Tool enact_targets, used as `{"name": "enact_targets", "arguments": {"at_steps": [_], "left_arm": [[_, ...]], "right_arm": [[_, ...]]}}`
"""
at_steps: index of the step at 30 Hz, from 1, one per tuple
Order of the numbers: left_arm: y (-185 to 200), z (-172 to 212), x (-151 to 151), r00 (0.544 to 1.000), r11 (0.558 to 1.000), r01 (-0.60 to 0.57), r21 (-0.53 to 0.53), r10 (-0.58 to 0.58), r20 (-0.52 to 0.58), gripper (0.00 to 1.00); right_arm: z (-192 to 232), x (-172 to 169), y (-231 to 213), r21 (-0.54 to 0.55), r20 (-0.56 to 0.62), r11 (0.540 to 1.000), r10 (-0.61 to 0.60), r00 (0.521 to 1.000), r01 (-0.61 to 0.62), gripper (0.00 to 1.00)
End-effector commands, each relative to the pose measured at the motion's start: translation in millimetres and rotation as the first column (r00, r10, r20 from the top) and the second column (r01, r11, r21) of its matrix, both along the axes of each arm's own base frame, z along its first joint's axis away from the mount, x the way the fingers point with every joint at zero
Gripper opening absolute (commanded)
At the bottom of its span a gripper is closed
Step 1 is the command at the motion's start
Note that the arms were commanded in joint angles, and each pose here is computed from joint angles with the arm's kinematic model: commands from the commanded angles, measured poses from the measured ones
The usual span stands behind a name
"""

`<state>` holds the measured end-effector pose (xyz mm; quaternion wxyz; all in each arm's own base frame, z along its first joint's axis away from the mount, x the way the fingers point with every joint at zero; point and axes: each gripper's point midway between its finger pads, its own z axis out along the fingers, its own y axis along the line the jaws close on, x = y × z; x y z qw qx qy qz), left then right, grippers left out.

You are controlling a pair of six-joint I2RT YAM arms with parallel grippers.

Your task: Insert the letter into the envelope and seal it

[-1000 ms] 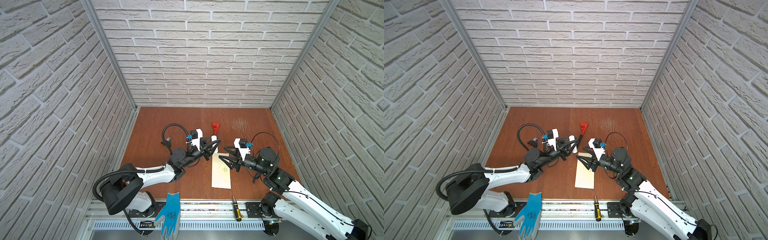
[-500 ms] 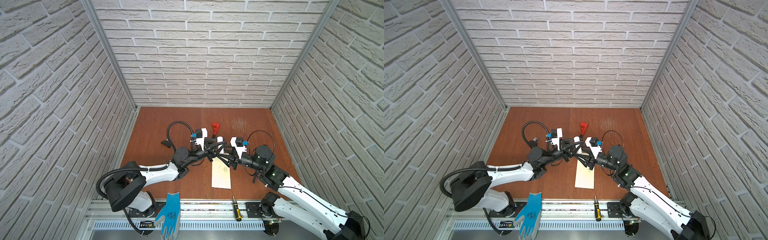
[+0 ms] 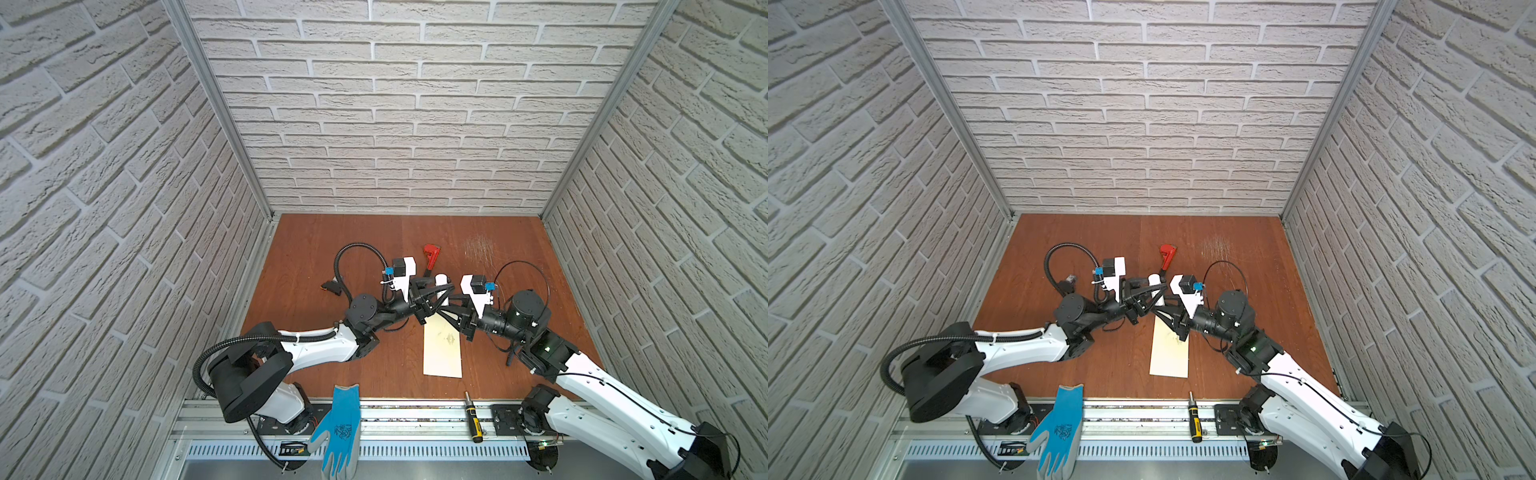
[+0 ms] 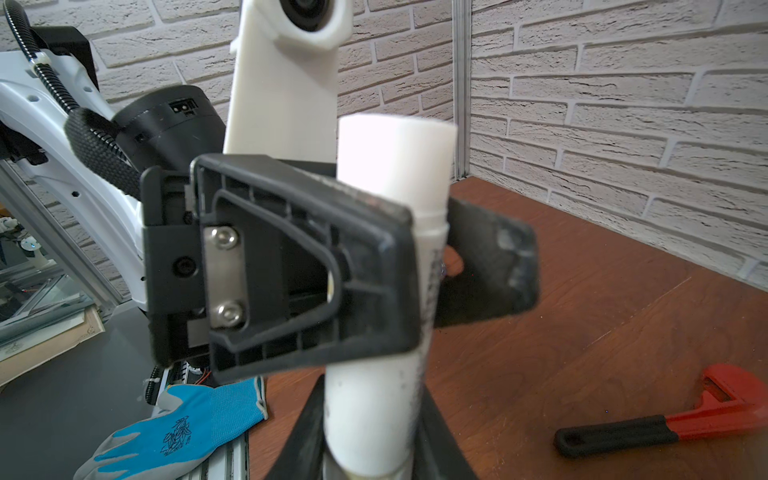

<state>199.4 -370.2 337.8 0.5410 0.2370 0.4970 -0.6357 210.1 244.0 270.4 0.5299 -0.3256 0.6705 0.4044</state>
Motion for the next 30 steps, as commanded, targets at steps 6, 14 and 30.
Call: {"name": "enact_targets", "arguments": {"at_steps": [6,14,30], "left_arm": [[-0.7,10.4,-11.5,0.998,0.997,0.063,-0.043,-0.062,0.031,0.41],[-6.5,1.9,-19.3,0.992,0.992,0.129,-0.003,-0.129,0.009,0.45],[-6.5,-8.6,-21.7,0.992,0.991,0.126,0.052,-0.127,0.010,0.29]], "right_arm": [[29.6,-13.6,0.7,0.037,0.059,0.998,0.047,0.997,-0.049,0.07],[28.6,-8.3,-3.9,0.024,0.042,1.000,0.002,0.999,-0.003,0.07],[28.3,-3.2,-8.4,0.015,0.030,0.999,-0.040,0.999,0.040,0.07]]}}
